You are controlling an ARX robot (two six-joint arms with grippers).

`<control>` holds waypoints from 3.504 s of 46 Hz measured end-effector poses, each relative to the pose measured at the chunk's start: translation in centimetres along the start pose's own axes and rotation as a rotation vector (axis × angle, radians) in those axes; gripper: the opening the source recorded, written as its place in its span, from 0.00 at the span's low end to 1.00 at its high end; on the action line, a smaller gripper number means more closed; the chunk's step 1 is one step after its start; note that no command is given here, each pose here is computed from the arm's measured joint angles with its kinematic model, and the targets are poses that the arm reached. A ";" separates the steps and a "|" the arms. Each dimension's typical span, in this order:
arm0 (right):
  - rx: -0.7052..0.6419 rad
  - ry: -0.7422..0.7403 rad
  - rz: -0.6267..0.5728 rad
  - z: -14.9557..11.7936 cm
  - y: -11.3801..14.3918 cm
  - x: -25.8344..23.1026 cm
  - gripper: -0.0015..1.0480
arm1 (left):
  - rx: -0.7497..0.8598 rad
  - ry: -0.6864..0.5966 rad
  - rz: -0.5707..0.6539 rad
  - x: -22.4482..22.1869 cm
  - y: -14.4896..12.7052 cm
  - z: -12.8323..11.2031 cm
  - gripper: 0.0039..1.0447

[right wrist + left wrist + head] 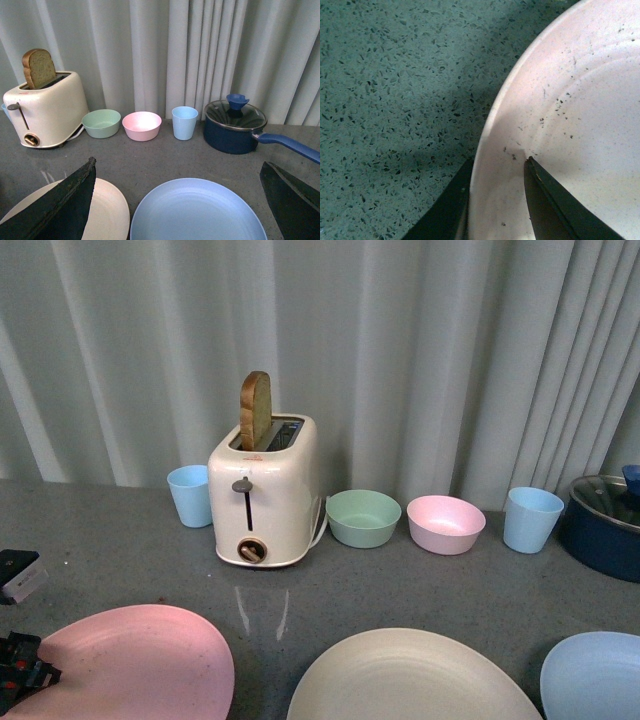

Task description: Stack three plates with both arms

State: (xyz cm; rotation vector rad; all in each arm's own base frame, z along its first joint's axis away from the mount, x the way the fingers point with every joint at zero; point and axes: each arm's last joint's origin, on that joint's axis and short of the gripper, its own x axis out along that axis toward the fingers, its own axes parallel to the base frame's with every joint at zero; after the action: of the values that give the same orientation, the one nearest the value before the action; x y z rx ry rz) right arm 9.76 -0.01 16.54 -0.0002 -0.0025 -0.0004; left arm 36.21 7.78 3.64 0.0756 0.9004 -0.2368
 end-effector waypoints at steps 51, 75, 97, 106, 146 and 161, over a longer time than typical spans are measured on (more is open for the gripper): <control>0.000 0.000 0.000 0.0 0.0 0.0 0.93 | -0.055 -0.119 0.031 -6.0 2.5 6.8 0.03; 0.000 0.000 0.000 0.0 0.0 0.0 0.93 | 0.022 -0.133 -0.217 -10.7 -5.0 9.2 0.03; 0.000 0.000 0.000 0.0 0.0 0.0 0.93 | 0.110 -0.053 -0.383 -7.0 -16.3 8.0 0.03; 0.000 0.000 0.000 0.0 0.0 0.0 0.93 | 0.084 -0.006 -0.384 -3.6 -19.0 8.2 0.03; 0.000 0.000 0.000 0.0 0.0 0.0 0.93 | 0.067 -0.008 -0.349 0.7 -22.2 9.1 0.03; 0.000 0.000 0.000 0.0 0.0 0.0 0.93 | 0.061 0.003 -0.362 0.9 -22.5 8.9 0.26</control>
State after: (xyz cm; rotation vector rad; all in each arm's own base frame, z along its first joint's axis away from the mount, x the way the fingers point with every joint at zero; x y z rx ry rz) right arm 9.76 -0.01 16.54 -0.0002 -0.0025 -0.0004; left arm 38.25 -15.71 9.15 -0.0315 0.9064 -0.6015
